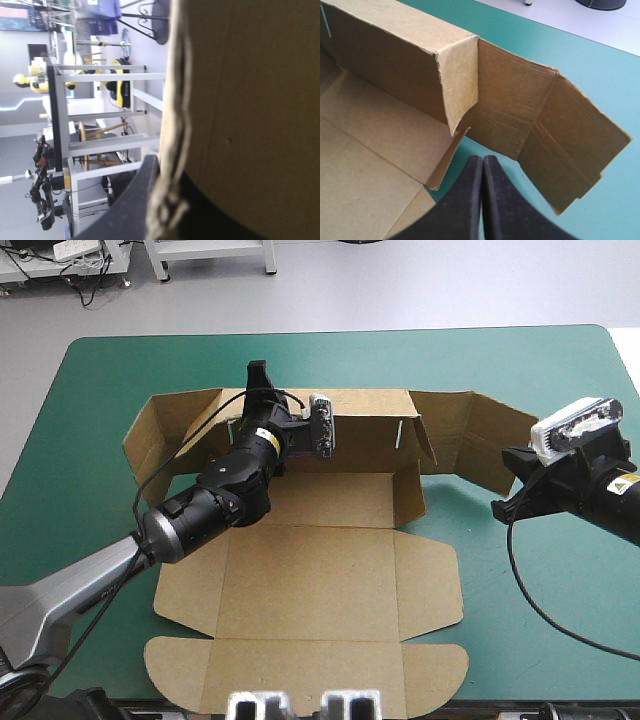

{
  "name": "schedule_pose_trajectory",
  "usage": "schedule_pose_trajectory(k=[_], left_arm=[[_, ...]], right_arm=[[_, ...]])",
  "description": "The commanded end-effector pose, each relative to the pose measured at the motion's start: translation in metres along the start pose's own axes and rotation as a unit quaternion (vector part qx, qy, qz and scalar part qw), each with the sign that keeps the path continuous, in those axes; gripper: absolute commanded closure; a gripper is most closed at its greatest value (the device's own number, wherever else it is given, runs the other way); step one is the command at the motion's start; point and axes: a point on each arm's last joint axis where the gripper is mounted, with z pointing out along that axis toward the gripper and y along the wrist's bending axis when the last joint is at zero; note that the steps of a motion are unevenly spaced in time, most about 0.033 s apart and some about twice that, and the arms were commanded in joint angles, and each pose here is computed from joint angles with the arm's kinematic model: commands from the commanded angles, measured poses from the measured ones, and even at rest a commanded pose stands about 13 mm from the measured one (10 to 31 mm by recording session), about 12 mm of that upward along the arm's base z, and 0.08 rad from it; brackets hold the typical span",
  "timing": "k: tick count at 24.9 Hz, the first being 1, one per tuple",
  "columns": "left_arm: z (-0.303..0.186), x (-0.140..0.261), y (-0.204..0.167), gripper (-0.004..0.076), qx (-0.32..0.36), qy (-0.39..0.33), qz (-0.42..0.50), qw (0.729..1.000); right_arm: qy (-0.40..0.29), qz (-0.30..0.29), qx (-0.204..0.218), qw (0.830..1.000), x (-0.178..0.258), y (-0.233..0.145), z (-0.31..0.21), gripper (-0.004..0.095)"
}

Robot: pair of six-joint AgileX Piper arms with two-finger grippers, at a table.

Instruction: Fold the box

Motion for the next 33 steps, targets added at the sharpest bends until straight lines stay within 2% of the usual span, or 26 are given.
schedule_pose_trajectory(k=[1,2,6,9,12,21,25,28,30,33], left_arm=[[-0.011,0.004,0.019,0.0734,-0.071,-0.060,-0.103,0.990],[-0.009,0.004,0.019,0.0734,-0.066,-0.073,-0.128,0.987],[-0.009,-0.003,0.024,0.0734,-0.092,-0.088,-0.099,0.987],[-0.012,-0.004,0.036,0.0734,-0.112,-0.089,-0.132,0.981],[-0.013,-0.005,0.040,0.0734,-0.124,-0.088,-0.124,0.981],[-0.008,-0.002,0.025,0.0734,-0.092,-0.086,-0.131,0.983],[-0.002,-0.002,0.016,0.0733,-0.063,-0.078,-0.094,0.991],[0.014,-0.006,0.001,0.0733,-0.045,-0.063,-0.039,0.996],[0.020,-0.007,-0.004,0.0733,-0.039,-0.061,-0.031,0.997],[0.023,-0.004,-0.005,0.0733,-0.038,-0.053,-0.034,0.997]], right_arm=[[-0.051,-0.010,0.013,0.999,-0.024,-0.005,-0.005,0.0932],[-0.053,-0.012,0.014,0.998,-0.029,-0.007,-0.004,0.0932],[-0.060,-0.023,0.009,0.998,-0.050,-0.013,-0.005,0.0932],[-0.050,-0.026,-0.003,0.998,-0.063,-0.019,0.002,0.0932],[-0.044,-0.024,-0.012,0.999,-0.077,-0.028,0.011,0.0932],[-0.003,-0.001,-0.035,0.999,-0.102,-0.055,0.050,0.0932],[0.013,0.033,-0.039,0.999,-0.113,-0.080,0.089,0.0932],[0.058,0.058,-0.063,0.995,-0.111,-0.100,0.132,0.0932],[0.092,0.062,-0.081,0.991,-0.107,-0.109,0.152,0.0932],[0.117,0.076,-0.080,0.987,-0.097,-0.118,0.174,0.0932]])
